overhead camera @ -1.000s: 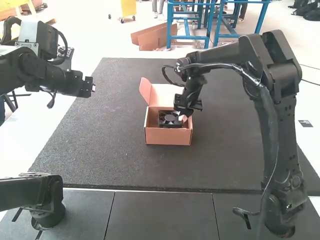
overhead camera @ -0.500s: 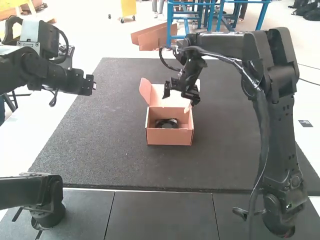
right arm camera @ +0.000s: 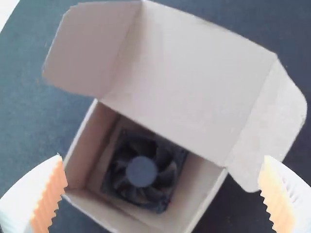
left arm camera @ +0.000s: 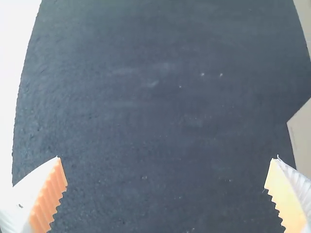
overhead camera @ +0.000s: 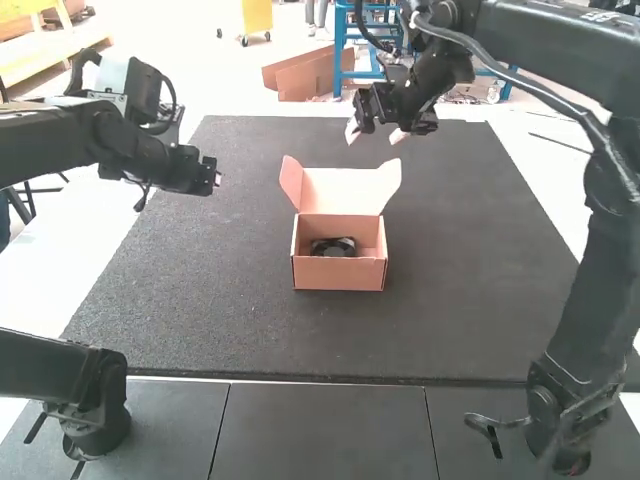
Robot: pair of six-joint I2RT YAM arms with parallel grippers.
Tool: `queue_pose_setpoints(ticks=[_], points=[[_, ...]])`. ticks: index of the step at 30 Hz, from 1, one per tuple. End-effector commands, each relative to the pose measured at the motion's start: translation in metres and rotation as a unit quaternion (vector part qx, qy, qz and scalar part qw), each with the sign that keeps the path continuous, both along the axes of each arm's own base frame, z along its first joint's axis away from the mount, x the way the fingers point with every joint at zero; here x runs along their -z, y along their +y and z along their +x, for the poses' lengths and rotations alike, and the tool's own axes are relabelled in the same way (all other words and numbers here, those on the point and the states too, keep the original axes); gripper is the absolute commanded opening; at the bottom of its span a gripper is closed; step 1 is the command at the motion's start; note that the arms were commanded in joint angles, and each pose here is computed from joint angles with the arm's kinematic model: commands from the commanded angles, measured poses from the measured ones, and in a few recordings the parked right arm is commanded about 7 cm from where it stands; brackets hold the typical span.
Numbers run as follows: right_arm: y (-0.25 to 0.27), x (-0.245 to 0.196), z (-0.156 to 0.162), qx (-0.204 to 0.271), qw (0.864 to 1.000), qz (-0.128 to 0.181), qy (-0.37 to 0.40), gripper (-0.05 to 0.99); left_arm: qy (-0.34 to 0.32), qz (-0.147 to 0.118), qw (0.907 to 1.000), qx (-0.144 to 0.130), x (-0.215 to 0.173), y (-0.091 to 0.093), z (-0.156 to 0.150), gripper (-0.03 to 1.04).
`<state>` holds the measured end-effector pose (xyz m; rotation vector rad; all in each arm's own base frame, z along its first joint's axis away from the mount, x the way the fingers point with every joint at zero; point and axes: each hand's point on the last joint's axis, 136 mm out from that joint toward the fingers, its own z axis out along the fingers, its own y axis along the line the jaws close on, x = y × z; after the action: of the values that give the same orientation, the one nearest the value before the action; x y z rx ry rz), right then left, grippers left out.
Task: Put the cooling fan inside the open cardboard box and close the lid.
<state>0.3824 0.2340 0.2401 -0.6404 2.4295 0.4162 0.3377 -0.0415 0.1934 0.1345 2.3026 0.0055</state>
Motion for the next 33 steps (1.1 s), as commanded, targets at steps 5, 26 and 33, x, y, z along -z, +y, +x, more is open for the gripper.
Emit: queue_pose_setpoints(ticks=[5,26,33], points=[[-0.051,0.02,0.009,0.058,0.993,-0.045,-0.094,0.9,-0.008,-0.021,0.9997,0.007,-0.003,-0.024,0.024,0.97],[-0.082,0.056,0.056,0.138,0.989,0.015,-0.053,0.9,-0.021,-0.015,0.9997,0.0,0.02,-0.04,0.1,0.97],[-0.067,0.06,0.073,0.128,0.991,0.029,-0.027,0.9,-0.019,-0.015,0.9997,0.0,0.024,-0.045,0.121,0.97]])
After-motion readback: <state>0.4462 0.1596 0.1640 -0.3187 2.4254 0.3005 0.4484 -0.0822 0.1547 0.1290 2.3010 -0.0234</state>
